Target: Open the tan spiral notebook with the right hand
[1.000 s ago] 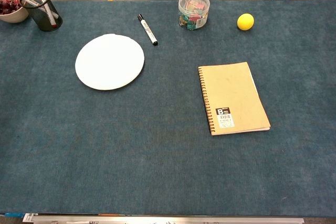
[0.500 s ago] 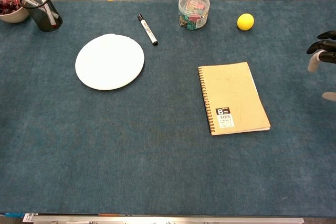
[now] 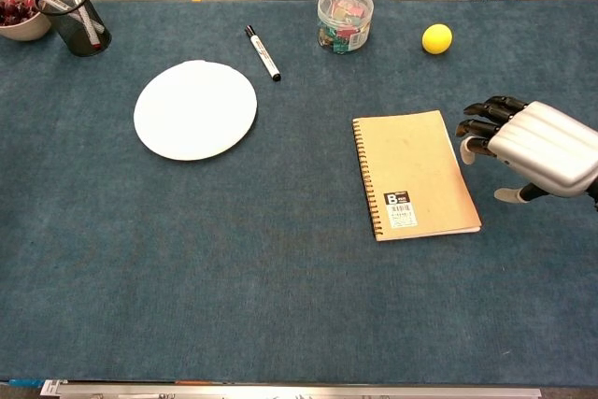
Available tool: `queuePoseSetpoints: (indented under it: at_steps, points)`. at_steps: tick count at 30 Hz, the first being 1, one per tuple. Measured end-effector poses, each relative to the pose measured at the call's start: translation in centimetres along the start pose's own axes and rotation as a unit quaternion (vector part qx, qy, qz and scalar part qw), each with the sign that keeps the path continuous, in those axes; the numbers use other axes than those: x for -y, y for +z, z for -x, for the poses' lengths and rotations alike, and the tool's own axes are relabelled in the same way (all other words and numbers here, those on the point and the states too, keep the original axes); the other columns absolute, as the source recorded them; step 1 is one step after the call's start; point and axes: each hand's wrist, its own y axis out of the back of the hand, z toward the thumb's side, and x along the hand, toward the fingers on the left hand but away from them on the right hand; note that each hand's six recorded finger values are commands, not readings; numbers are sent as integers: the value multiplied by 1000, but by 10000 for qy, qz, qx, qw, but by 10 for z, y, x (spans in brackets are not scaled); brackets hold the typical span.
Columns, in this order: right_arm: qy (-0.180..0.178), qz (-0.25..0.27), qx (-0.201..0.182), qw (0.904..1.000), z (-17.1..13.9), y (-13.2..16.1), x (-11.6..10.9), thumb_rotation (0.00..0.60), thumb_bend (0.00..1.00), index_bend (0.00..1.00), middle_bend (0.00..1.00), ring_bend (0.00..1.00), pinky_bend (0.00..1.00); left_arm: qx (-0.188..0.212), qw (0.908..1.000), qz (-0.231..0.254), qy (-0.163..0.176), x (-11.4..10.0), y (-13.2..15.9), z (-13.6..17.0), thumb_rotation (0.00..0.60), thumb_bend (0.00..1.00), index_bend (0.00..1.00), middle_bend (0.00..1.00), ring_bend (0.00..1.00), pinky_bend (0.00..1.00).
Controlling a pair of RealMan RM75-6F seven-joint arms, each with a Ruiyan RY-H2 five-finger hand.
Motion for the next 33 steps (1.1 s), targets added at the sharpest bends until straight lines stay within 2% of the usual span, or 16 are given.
queuePoseSetpoints:
  at_steps: [9, 14, 31, 33]
  points:
    - [43, -75, -227, 9997, 18, 11, 14, 600, 17, 448, 302, 150, 188, -86, 10000, 10, 9, 0, -7, 1, 600, 398, 202, 126, 142, 201]
    - [36, -59, -307, 9995, 26, 18, 18, 600, 79, 449, 302, 150, 188, -99, 10000, 11, 4, 1, -9, 1, 600, 398, 202, 125, 142, 201]
    - [93, 6, -291, 9995, 31, 15, 24, 600, 81, 449, 301, 150, 188, -123, 9999, -9, 13, 1, -11, 1, 600, 398, 202, 126, 142, 201]
    - [74, 22, -304, 9995, 33, 16, 24, 600, 124, 449, 301, 150, 188, -141, 9999, -9, 20, 0, -12, 1, 600, 398, 202, 125, 142, 201]
